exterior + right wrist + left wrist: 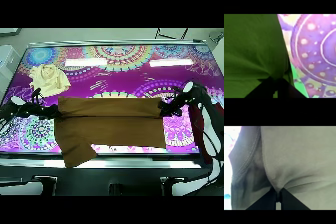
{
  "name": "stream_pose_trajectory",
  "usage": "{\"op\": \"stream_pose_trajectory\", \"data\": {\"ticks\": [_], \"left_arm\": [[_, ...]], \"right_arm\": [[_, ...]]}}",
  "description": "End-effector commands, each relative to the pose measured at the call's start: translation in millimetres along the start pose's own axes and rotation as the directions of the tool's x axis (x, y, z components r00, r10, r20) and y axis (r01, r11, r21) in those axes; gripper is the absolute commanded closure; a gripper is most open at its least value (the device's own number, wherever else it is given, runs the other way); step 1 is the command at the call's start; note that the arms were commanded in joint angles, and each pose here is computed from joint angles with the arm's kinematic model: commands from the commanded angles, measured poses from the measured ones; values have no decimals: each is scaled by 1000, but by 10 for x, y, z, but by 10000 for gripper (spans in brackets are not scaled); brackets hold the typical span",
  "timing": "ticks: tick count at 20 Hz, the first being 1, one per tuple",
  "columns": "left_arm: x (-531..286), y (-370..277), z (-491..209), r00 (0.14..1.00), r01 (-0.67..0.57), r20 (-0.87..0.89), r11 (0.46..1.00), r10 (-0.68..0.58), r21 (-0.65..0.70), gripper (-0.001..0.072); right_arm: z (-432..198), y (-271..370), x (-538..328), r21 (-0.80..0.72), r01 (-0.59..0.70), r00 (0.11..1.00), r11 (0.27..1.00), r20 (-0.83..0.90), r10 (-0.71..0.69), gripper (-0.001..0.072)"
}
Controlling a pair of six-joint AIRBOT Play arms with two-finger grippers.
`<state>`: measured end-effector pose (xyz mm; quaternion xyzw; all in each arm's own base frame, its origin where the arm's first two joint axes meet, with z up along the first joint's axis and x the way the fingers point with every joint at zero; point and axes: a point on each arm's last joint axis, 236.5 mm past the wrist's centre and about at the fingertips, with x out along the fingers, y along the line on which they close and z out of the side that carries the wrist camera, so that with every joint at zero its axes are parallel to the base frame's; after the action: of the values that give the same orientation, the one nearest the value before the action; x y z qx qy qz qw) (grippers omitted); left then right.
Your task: Fold the clothes and pants, and hang the long-sleeved shirts on hangers.
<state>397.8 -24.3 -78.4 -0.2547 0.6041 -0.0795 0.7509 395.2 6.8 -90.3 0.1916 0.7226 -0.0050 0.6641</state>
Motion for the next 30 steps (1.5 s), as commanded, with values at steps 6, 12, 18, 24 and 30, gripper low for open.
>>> {"op": "stream_pose_trajectory", "data": {"ticks": [6, 12, 18, 24, 30], "left_arm": [[-731, 157, -32, 993, 20, -114, 1000, -21, -8, 199], [-445, 474, -1610, 924, -25, -382, 994, -18, -107, 201], [-174, 121, -2312, 901, 143, -382, 973, -204, -182, 223], [33, 65, -2130, 940, 164, -248, 948, -234, -272, 484], [-12, 35, -2070, 940, 174, -252, 958, -231, -228, 683]], "right_arm": [[-216, -408, -745, 57, 14, 999, 998, -35, -12, 193], [-1168, -710, -459, 145, 25, 980, 989, -197, 4, 144], [-1479, -711, -349, 122, 20, 978, 992, -206, 6, 145], [-1508, -715, -316, 125, 20, 977, 992, -212, 7, 147], [-1915, -476, 201, 167, -117, 946, 979, -281, 161, 82]]}}
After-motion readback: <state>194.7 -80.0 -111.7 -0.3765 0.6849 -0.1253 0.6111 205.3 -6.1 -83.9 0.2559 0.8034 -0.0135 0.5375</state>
